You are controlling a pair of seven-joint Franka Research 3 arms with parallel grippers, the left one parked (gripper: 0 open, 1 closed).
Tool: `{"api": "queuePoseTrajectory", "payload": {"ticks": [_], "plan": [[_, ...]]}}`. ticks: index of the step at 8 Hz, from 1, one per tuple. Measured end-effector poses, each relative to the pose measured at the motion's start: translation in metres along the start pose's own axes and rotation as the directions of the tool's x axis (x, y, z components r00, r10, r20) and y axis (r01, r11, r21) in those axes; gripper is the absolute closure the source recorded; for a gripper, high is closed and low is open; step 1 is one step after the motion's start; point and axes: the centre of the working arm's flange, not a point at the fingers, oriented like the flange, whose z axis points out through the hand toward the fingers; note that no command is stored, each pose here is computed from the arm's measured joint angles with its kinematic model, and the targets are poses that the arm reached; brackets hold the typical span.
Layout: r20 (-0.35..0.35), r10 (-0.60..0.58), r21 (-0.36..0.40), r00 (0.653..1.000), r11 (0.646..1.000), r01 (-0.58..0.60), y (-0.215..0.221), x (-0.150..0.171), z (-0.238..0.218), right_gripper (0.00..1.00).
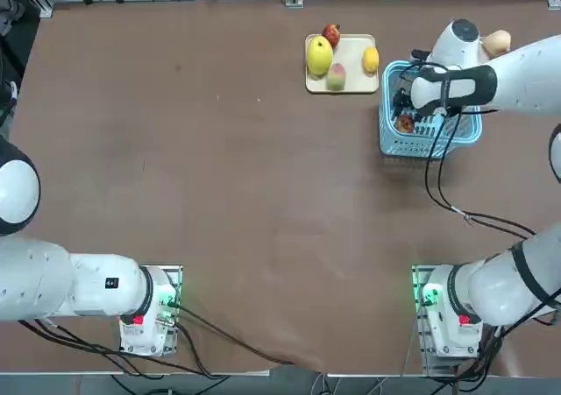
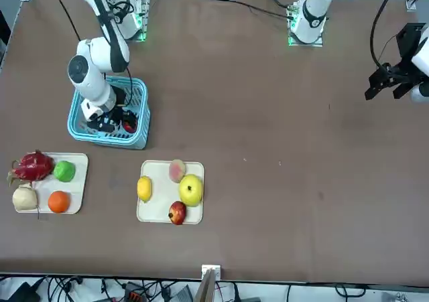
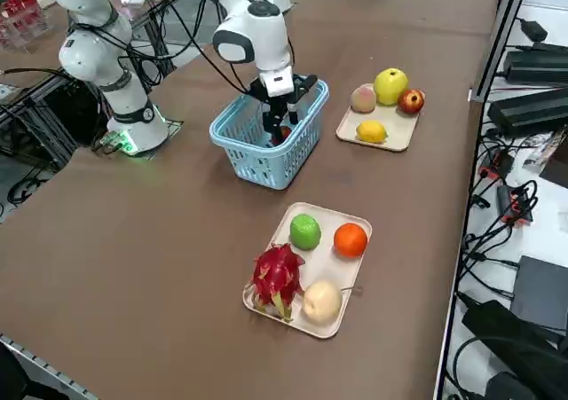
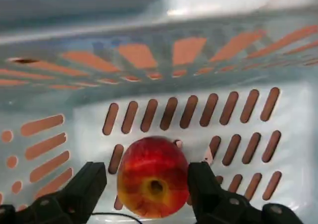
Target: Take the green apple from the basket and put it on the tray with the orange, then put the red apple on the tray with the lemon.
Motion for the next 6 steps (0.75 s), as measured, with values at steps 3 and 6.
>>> {"api": "queuePoseTrajectory", "payload": {"ticks": [3, 6], "plan": [[0.017, 0.001, -0.009, 1.0, 1.0, -0.001, 0.0014, -0.0018, 0.0098, 0.0], [0.019, 0.001, -0.01, 1.0, 1.0, -0.001, 0.0018, -0.002, 0.011, 0.0]]}}
